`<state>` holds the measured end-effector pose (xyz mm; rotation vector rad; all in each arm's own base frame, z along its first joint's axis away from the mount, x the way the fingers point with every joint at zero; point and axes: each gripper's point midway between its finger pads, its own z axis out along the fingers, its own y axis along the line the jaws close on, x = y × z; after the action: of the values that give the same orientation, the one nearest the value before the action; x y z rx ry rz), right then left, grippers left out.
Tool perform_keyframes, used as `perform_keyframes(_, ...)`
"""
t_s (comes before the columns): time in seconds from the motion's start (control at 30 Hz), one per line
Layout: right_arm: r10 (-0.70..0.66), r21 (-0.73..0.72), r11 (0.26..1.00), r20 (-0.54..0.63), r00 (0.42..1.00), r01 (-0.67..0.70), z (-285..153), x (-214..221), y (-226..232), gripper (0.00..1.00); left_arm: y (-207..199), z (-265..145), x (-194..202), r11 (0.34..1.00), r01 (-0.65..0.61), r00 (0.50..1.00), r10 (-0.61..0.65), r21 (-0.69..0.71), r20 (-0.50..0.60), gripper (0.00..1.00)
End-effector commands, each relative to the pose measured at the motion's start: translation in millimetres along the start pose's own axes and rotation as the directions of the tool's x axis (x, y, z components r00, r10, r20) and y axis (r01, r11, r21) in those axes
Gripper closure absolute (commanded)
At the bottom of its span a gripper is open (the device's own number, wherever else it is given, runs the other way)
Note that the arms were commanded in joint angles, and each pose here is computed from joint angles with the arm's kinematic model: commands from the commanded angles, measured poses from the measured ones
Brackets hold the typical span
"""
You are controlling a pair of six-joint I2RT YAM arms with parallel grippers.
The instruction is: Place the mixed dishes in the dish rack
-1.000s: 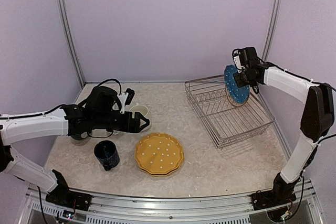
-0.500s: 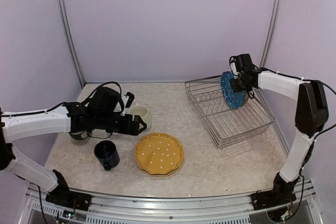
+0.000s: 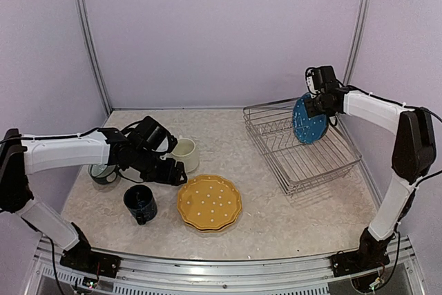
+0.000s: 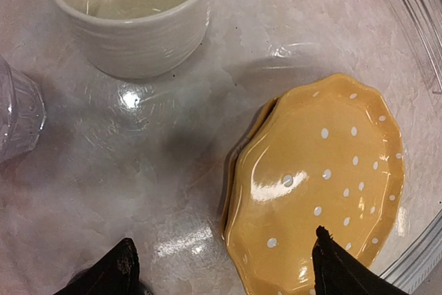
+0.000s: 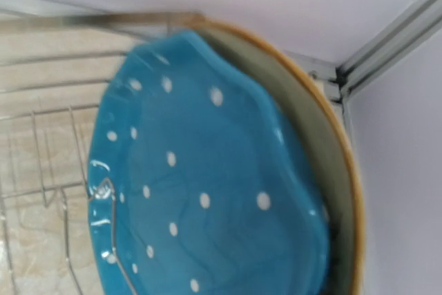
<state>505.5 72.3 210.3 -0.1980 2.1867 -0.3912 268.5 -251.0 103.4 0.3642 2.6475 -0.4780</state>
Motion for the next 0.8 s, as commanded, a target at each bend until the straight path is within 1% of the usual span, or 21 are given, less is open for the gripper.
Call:
perform_keyframes(0.0,0.045,-0.004,0.999,0.07,0.997,-0.045,-34,-28,-18,0.36,-10,8,7,0.999,-0.019,0.996,0.023,0.048,-0.087,0.19)
perform_keyframes(0.13,0.058,-0.019,0.998,0.101,0.993,-0.056,-57,-34,-20,0.31,-11,24,13,0.998,-0.034,0.989,0.041,0.053,-0.144,0.27)
perform_keyframes(0.3,0.063,-0.076,0.996,0.124,0.99,-0.054,-84,-32,-13,0.29,-9,38,16,0.997,-0.061,0.981,0.068,0.043,-0.181,0.37)
perform_keyframes(0.43,0.103,-0.139,0.987,0.127,0.987,-0.085,-101,-25,-4,0.28,-10,47,15,0.993,-0.103,0.977,0.112,0.059,-0.179,0.43)
perform_keyframes(0.57,0.128,-0.205,0.974,0.128,0.983,-0.1,-113,-18,6,0.29,-15,54,12,0.988,-0.13,0.976,0.143,0.083,-0.166,0.53)
perform_keyframes(0.77,0.125,-0.231,0.968,0.106,0.986,-0.098,-113,-6,14,0.3,-17,62,11,0.984,-0.147,0.973,0.162,0.103,-0.165,0.64)
